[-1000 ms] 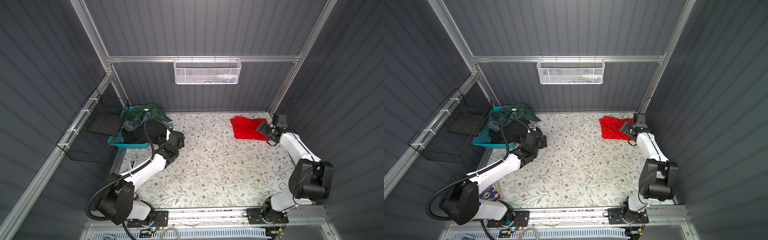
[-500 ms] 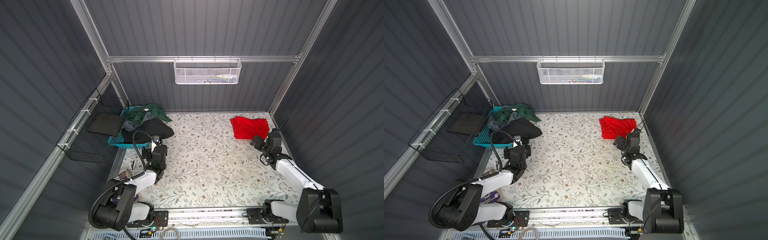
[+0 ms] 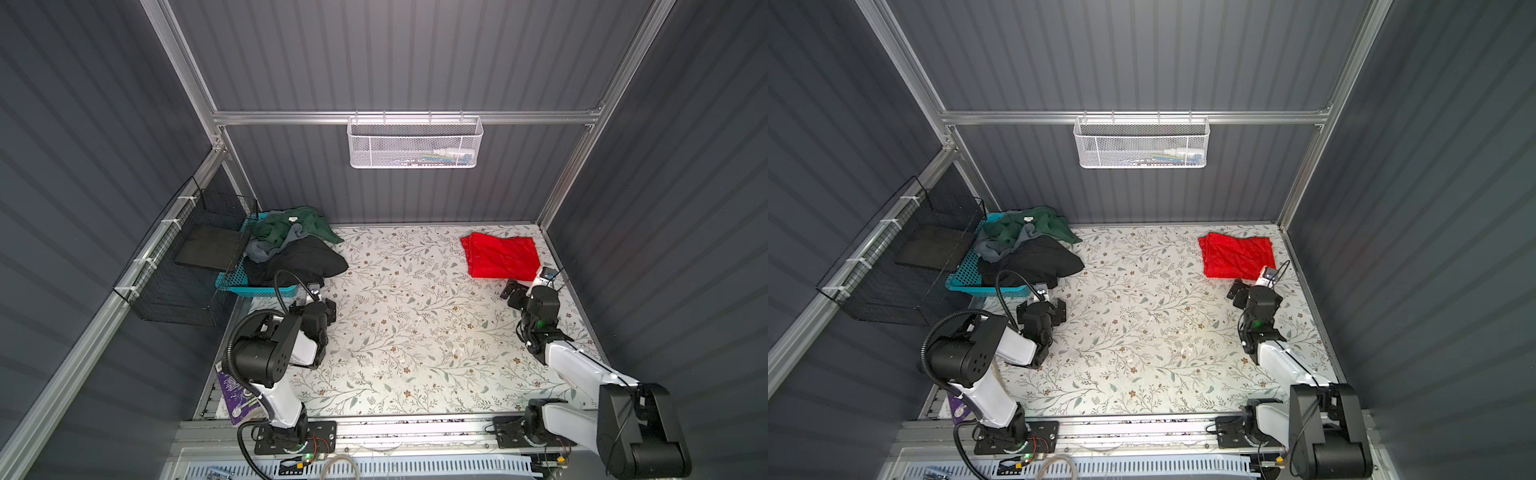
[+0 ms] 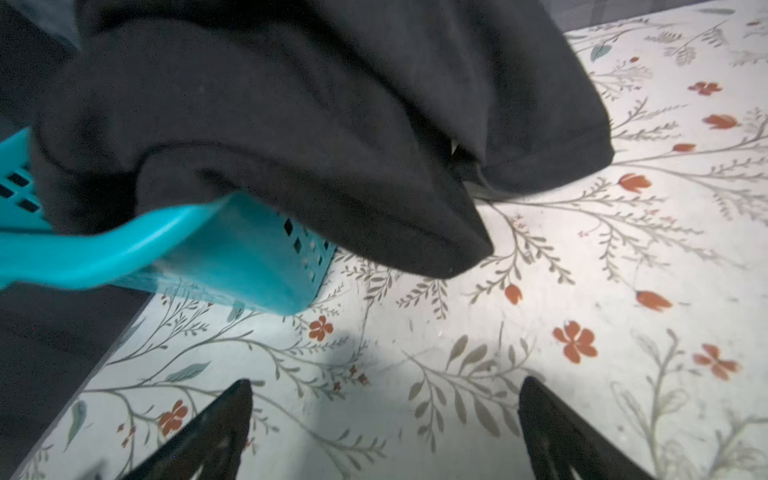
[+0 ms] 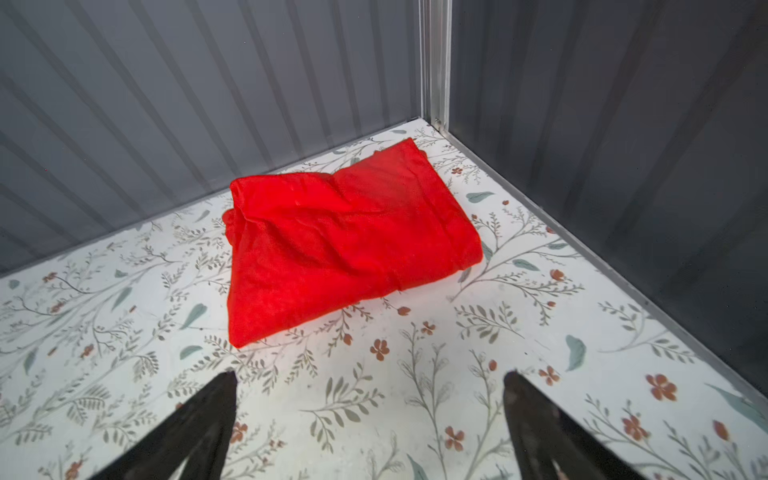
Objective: Fold and stack the t-shirts
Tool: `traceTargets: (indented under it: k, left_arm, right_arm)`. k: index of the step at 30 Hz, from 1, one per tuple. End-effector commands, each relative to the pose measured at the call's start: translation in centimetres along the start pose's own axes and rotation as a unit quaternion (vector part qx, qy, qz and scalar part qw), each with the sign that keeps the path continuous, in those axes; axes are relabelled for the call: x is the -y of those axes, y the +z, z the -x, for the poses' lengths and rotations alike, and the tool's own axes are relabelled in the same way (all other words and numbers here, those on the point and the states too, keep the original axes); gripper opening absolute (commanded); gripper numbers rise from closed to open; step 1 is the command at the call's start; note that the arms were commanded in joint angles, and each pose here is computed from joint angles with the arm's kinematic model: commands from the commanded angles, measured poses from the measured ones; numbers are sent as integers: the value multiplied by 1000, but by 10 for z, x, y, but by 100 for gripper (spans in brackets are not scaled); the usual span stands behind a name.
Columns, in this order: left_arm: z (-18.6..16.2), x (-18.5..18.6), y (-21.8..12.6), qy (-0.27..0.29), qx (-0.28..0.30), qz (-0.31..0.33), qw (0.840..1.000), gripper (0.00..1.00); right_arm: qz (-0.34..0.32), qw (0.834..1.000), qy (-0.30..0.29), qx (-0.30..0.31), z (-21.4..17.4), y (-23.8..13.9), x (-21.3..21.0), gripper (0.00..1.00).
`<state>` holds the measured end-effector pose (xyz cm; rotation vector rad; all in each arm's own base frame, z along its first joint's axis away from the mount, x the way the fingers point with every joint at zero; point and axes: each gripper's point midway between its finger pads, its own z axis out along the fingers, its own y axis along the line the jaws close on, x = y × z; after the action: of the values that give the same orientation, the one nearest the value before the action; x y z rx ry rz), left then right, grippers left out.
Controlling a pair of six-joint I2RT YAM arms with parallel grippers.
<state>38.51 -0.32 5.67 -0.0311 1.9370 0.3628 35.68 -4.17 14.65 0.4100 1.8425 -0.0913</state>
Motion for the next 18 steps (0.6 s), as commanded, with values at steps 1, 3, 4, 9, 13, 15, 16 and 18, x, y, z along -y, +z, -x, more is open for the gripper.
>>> traceTargets:
  k: [1, 3, 4, 9, 13, 15, 16, 18]
  left_arm:
    - [22, 2, 9, -21, 17, -14, 1000, 100]
    - [26, 2, 12, -27, 23, -17, 999, 100]
    - [25, 2, 13, -26, 21, -17, 999, 100]
    - [22, -5, 15, -35, 11, -1, 999, 100]
    - [23, -8, 14, -39, 13, 6, 999, 100]
    - [22, -8, 14, -39, 13, 6, 999, 100]
    - [22, -8, 14, -39, 12, 6, 999, 100]
    - [23, -8, 14, -39, 13, 6, 999, 100]
  right_arm:
    - [-15, 997, -17, 79, 34, -5, 3, 99]
    - [-23, 997, -29, 73, 33, -5, 5, 99]
    - [-26, 997, -41, 67, 29, -5, 7, 99]
    - [-40, 997, -45, 38, 0, 9, 14, 99]
    - [-43, 997, -50, 28, 1, 17, 13, 99]
    - [-39, 997, -55, 33, 2, 17, 13, 99]
    - [-31, 997, -53, 41, -3, 18, 13, 99]
    - [-17, 996, -59, 69, -1, 21, 9, 99]
